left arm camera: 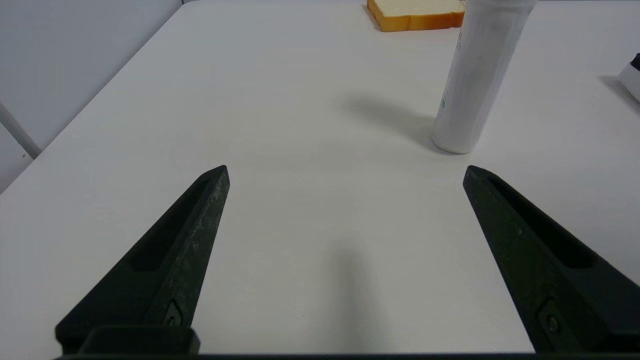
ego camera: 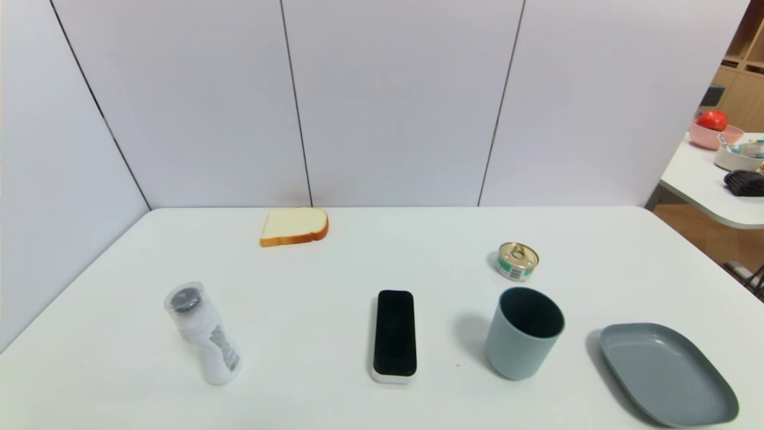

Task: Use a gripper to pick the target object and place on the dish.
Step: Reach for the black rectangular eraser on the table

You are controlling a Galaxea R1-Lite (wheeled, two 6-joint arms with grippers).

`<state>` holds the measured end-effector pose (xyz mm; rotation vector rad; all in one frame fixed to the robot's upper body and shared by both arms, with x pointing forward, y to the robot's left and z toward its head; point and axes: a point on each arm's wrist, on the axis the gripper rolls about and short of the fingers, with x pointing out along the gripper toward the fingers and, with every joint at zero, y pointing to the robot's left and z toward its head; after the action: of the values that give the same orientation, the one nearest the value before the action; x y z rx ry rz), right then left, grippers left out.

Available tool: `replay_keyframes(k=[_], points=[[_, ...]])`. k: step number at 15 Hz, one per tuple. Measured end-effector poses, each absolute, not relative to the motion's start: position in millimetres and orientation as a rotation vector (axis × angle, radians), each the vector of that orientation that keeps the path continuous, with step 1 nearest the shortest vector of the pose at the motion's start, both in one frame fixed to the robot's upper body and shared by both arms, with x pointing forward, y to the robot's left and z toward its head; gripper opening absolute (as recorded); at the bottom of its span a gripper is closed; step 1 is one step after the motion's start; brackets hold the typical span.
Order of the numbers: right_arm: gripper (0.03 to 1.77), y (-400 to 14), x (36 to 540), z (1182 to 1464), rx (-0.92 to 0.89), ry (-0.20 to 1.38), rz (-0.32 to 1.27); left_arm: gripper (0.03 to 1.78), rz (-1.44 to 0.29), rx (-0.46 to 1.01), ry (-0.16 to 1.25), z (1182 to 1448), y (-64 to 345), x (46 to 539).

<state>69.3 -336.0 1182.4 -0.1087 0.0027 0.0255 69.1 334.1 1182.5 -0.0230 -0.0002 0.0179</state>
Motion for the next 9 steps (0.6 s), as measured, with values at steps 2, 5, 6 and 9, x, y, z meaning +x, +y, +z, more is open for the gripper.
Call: replay_keyframes(k=[2,5,6,9], points=[[1.71,-336,71,1184,-0.108,0.015,0.025,1.69,0.018,-0.023,0.0,1182,334,69],[1.71,-336,71,1210,-0.15,-0.066,0.033,1.69,0.017,-0.023,0.0,1182,334,69],[1.71,-336,73,1224,-0.17,-0.106,0.04,1.69,0.017,-0.023,0.0,1182,334,69],[1.71,-336,76,1270,-0.191,-0.203,0.056,1.69,0.018,-0.023,0.0,1182,334,69]])
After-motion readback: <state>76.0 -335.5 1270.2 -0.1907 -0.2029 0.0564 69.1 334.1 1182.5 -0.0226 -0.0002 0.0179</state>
